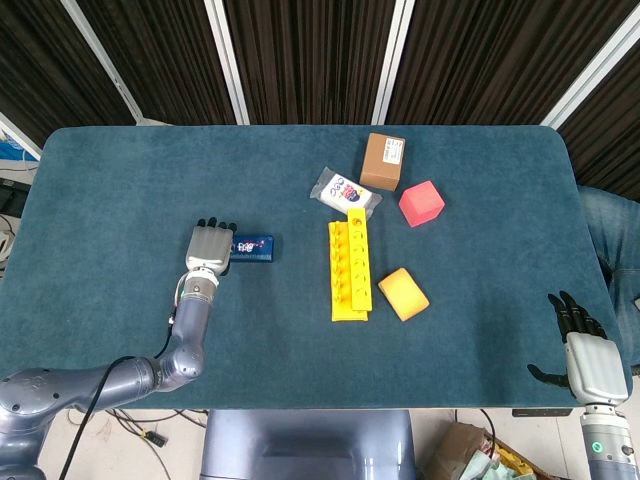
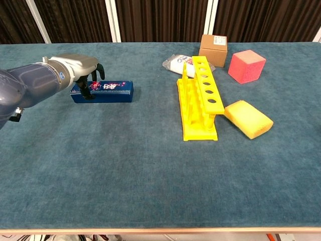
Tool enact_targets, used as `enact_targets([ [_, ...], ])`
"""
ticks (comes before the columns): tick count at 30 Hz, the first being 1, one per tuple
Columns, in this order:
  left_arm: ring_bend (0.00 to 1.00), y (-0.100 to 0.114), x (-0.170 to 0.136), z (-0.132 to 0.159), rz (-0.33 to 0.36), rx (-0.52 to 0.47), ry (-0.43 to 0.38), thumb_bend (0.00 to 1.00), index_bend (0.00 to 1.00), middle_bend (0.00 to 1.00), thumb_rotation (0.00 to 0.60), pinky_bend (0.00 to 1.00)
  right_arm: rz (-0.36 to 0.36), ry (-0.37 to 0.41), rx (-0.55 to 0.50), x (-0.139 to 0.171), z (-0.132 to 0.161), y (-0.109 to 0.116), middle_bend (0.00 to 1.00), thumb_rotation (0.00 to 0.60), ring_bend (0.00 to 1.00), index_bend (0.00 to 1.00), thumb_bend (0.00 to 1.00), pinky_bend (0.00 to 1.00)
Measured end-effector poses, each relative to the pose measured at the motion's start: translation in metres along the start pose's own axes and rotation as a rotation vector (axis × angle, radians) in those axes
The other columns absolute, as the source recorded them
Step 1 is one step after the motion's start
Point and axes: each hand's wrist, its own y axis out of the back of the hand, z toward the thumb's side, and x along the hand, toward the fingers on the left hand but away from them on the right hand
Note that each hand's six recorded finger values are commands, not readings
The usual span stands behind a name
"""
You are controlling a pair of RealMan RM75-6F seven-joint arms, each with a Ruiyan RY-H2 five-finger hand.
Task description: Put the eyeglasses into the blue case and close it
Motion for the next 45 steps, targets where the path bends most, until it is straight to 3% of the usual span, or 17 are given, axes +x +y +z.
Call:
enact_targets([
  [14, 0.14, -0.002, 0.001, 0.000, 0.016, -0.001, 0.000, 0.38, 0.29, 0.36, 0.600, 0.17, 0.003, -0.004, 0.002, 0.000, 0.000, -0.001, 0.00, 0.600, 0.12, 0.01, 0.16, 0.19],
  [18, 0.13, -0.003, 0.001, 0.000, 0.016, 0.003, 0.004, 0.38, 0.24, 0.26, 0.600, 0.16, 0.005, -0.005, 0.001, 0.000, 0.000, -0.001, 0.00, 0.600, 0.12, 0.02, 0.16, 0.19],
  [21, 0.08, -0.003, 0.001, 0.000, 0.010, 0.001, 0.002, 0.36, 0.08, 0.14, 0.600, 0.13, 0.007, -0.006, 0.004, 0.000, 0.000, -0.001, 0.00, 0.600, 0.12, 0.02, 0.16, 0.19],
  [23, 0.05, -0.003, 0.001, -0.001, 0.008, 0.006, 0.001, 0.35, 0.03, 0.10, 0.600, 0.12, 0.007, -0.006, 0.005, -0.001, 0.000, -0.001, 0.00, 0.600, 0.12, 0.02, 0.16, 0.19],
  [31, 0.01, 0.006, -0.007, 0.001, 0.032, 0.046, -0.024, 0.35, 0.01, 0.06, 0.600, 0.09, 0.008, -0.006, 0.009, -0.001, 0.000, -0.001, 0.00, 0.600, 0.12, 0.02, 0.16, 0.19],
  [38, 0.00, 0.018, -0.031, -0.008, 0.075, 0.041, -0.063, 0.35, 0.00, 0.05, 0.600, 0.09, 0.001, -0.004, 0.009, -0.001, 0.000, 0.000, 0.00, 0.600, 0.12, 0.02, 0.16, 0.19],
  [45, 0.00, 0.026, -0.080, -0.051, 0.095, -0.005, -0.055, 0.35, 0.00, 0.04, 0.600, 0.05, -0.017, 0.011, 0.016, -0.001, 0.003, 0.003, 0.00, 0.600, 0.12, 0.01, 0.16, 0.19],
])
